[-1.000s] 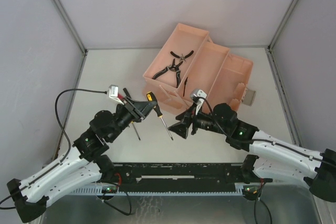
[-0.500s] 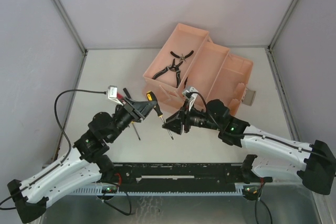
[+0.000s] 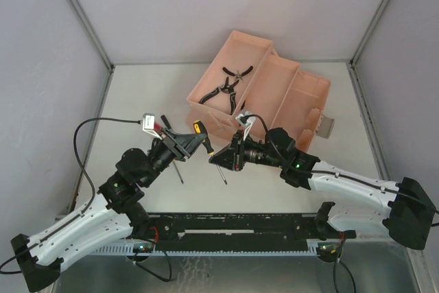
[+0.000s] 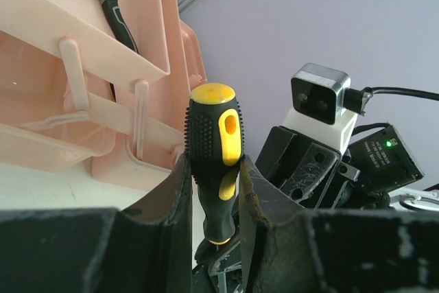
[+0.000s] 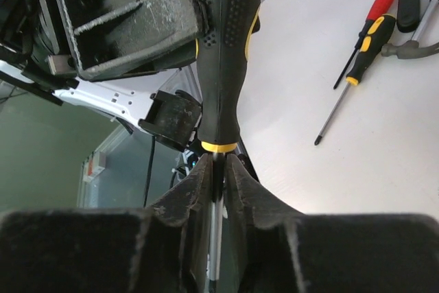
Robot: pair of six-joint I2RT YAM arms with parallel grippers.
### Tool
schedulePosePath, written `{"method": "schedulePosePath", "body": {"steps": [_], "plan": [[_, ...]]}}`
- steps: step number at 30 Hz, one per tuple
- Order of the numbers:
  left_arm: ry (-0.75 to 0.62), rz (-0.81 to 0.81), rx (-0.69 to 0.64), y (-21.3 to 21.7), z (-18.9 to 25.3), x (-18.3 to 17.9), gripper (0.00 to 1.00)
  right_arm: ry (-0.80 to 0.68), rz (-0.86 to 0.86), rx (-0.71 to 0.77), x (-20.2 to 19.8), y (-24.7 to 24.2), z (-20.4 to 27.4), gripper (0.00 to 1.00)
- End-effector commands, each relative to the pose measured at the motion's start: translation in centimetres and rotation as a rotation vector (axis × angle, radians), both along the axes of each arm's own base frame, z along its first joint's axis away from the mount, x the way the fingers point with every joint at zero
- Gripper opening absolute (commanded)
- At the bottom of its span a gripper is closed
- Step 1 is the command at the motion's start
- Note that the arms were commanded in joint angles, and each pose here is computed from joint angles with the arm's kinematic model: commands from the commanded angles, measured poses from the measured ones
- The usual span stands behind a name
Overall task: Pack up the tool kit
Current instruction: Place the screwdriver in the toolbox.
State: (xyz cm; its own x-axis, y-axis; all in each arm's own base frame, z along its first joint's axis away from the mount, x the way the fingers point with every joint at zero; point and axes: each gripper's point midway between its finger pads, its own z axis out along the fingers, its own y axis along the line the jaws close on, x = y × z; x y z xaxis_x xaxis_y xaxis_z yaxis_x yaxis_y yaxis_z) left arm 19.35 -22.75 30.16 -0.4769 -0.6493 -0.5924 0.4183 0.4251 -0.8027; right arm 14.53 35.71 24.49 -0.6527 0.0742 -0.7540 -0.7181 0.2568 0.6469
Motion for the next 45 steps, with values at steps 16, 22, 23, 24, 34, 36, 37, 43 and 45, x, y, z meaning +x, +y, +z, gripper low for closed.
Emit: {"method": "schedulePosePath", "body": {"steps": [16, 22, 23, 24, 34, 36, 37, 43, 45], "plan": [[-0.054, -0.007, 0.065, 0.4, 0.4, -0.5, 0.73, -0.026, -0.249, 0.024, 3.5, -2.5, 2.9, 0.0], [-0.053, 0.019, 0.122, 1.4, 0.5, -0.5, 0.94, -0.05, -0.395, 0.006, 4.8, -5.6, 2.4, 0.0], [-0.051, 0.027, 0.133, 1.7, 0.5, -0.5, 0.96, -0.052, -0.429, 0.002, 5.1, -6.2, 2.4, 0.0], [-0.051, 0.036, 0.143, 1.9, 0.4, -0.5, 0.97, -0.057, -0.462, -0.004, 5.4, -6.9, 2.3, 0.0], [-0.064, 0.176, 0.213, 5.5, -0.7, -0.1, 1.0, -0.044, -0.799, -0.05, 8.0, -15.1, 1.1, 0.0], [-0.063, 0.237, 0.236, 6.9, -1.0, 0.1, 1.0, -0.035, -0.819, -0.045, 8.2, -16.1, 1.0, 0.0], [-0.051, 0.273, 0.256, 7.8, -1.2, 0.2, 1.0, -0.026, -0.821, -0.042, 8.2, -16.4, 1.0, 0.0], [0.029, 0.484, 0.392, 12.7, -3.1, 0.9, 1.0, 0.026, -0.856, -0.047, 8.4, -18.0, 0.4, 0.0], [0.057, 0.52, 0.442, 13.8, -3.7, 0.8, 1.0, 0.036, -0.89, -0.04, 8.3, -18.9, 0.5, 0.0]]}}
